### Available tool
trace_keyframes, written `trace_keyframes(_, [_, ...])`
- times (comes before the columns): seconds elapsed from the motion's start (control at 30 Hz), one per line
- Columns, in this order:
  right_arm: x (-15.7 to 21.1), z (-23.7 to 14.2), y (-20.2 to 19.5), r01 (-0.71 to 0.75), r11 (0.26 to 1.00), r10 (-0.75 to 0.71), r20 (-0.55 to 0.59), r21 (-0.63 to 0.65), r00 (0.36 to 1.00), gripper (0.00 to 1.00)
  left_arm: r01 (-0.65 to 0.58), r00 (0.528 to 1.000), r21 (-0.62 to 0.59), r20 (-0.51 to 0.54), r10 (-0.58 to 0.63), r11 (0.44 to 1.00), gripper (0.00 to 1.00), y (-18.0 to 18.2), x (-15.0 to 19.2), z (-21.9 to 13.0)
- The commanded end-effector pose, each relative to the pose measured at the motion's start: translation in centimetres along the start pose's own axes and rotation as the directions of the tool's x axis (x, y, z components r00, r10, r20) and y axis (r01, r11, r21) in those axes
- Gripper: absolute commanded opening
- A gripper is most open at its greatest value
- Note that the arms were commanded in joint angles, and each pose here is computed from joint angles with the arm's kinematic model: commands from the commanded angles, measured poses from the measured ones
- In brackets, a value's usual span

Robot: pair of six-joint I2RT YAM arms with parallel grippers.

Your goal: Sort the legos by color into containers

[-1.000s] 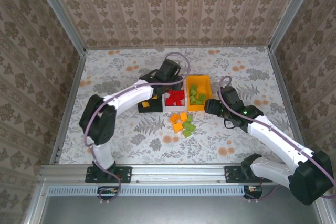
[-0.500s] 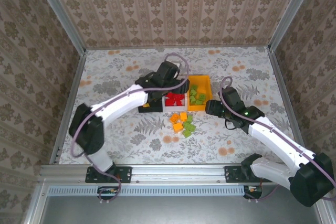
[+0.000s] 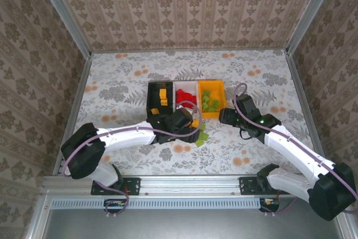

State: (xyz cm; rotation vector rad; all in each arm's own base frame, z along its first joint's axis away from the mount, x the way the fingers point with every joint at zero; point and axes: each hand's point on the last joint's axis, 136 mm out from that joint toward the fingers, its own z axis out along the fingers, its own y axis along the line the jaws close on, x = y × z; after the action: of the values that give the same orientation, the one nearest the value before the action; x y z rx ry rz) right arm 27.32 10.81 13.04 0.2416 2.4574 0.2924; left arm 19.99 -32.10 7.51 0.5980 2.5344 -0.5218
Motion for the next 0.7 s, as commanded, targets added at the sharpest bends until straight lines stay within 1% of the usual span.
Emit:
trace_keyframes(0.0, [0.2, -0.3, -0.2, 0.001, 1.000, -0.001, -0.007, -0.001, 1.000, 0.74, 0.062, 0.998, 0.025, 0.021, -0.062, 0.998, 0.81, -0.5, -0.4, 1.0])
trace_keyframes(0.07, [0.2, -0.4, -0.2, 0.001, 1.000, -0.001, -0.003, -0.003, 1.000, 0.74, 0.069, 0.998, 0.005, 0.004, -0.069, 0.998, 0.81, 0.1, 0.0, 2.0])
trace_keyframes(0.17, [0.2, -0.5, -0.3, 0.002, 1.000, -0.002, -0.004, -0.001, 1.000, 0.74, 0.076, 0.997, 0.015, -0.013, -0.075, 0.997, 0.81, 0.3, 0.1, 3.1])
trace_keyframes(0.27, [0.2, -0.6, -0.4, 0.004, 1.000, -0.004, -0.003, 0.003, 1.000, 0.75, 0.074, 0.996, 0.006, -0.040, -0.074, 0.997, 0.80, 0.2, 0.3, 3.7])
trace_keyframes(0.4, [0.1, -0.8, -0.5, 0.007, 1.000, -0.007, 0.004, 0.006, 1.000, 0.75, 0.090, 0.992, -0.031, -0.086, -0.092, 0.995, 0.77, 1.0, 1.6, 4.1])
trace_keyframes(0.47, [0.0, -0.8, -0.5, 0.006, 1.000, -0.006, 0.007, 0.005, 1.000, 0.75, 0.090, 0.990, -0.043, -0.104, -0.094, 0.995, 0.73, 1.4, 2.3, 4.0])
trace_keyframes(0.53, [0.0, -0.8, -0.5, 0.005, 1.000, -0.005, 0.009, 0.004, 1.000, 0.75, 0.094, 0.989, -0.049, -0.108, -0.098, 0.994, 0.67, 1.7, 2.8, 4.0])
trace_keyframes(0.6, [-0.1, -0.7, -0.5, 0.002, 1.000, -0.002, 0.011, 0.001, 1.000, 0.75, 0.097, 0.988, -0.052, -0.113, -0.102, 0.994, 0.55, 1.9, 3.2, 4.1])
trace_keyframes(0.67, [0.0, -0.7, -0.4, 0.001, 1.000, -0.001, 0.009, -0.001, 1.000, 0.75, 0.102, 0.988, -0.046, -0.115, -0.107, 0.994, 0.47, 1.9, 3.4, 4.0])
